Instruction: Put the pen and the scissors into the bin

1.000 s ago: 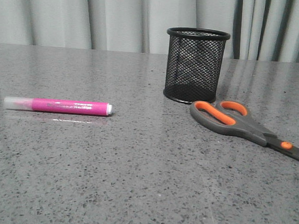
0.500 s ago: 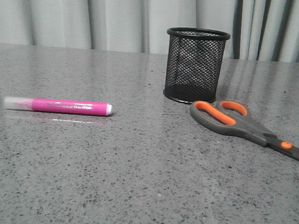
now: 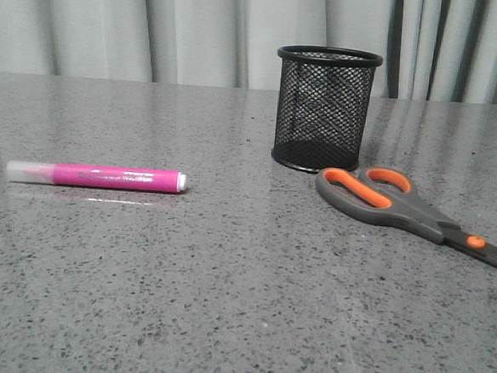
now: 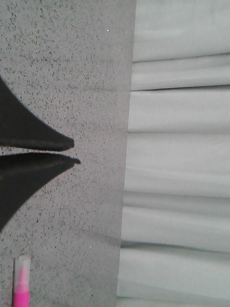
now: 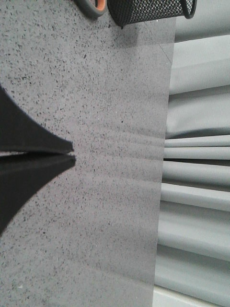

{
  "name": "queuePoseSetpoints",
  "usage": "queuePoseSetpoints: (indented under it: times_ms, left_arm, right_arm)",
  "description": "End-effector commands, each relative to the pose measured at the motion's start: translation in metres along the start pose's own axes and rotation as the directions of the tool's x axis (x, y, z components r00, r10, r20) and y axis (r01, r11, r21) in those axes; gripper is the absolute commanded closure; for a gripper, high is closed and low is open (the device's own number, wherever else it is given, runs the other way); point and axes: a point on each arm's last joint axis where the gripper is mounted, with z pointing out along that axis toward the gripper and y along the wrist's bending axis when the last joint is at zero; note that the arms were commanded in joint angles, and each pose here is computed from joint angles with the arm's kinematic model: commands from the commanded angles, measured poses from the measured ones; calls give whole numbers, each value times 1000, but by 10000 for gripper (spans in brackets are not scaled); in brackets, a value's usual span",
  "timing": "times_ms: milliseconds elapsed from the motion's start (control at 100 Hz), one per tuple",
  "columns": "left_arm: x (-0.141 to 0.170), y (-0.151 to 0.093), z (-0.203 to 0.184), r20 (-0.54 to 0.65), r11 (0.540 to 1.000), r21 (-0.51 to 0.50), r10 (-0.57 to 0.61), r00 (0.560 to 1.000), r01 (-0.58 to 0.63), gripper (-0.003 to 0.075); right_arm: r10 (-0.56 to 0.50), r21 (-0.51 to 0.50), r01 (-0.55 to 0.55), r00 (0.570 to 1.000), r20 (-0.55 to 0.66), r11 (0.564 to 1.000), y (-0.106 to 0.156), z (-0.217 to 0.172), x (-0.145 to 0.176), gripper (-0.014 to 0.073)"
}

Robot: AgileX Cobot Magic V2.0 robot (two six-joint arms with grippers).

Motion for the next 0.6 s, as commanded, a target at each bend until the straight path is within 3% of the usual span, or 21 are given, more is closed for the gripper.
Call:
queuePoseSetpoints:
  times_ms: [0, 280, 490, 590]
  left_arm:
    - [6, 0, -2, 68, 1000, 5, -16, 998, 16, 739]
    - [5, 0, -2, 76, 999, 5, -38, 996, 38, 739]
    - [6, 1, -2, 72, 978, 6, -207, 976, 207, 739]
    - [6, 2, -2, 74, 956, 6, -293, 953, 293, 739]
  right_arm:
    - [-13, 17, 12, 996, 92, 1000, -1, -1, -4, 671]
    - [22, 15, -23, 993, 119, 1000, -1, -1, -6, 671]
    - [246, -12, -247, 956, 161, 969, -2, -2, -10, 671]
    - [400, -32, -401, 899, 175, 915, -3, -2, -11, 671]
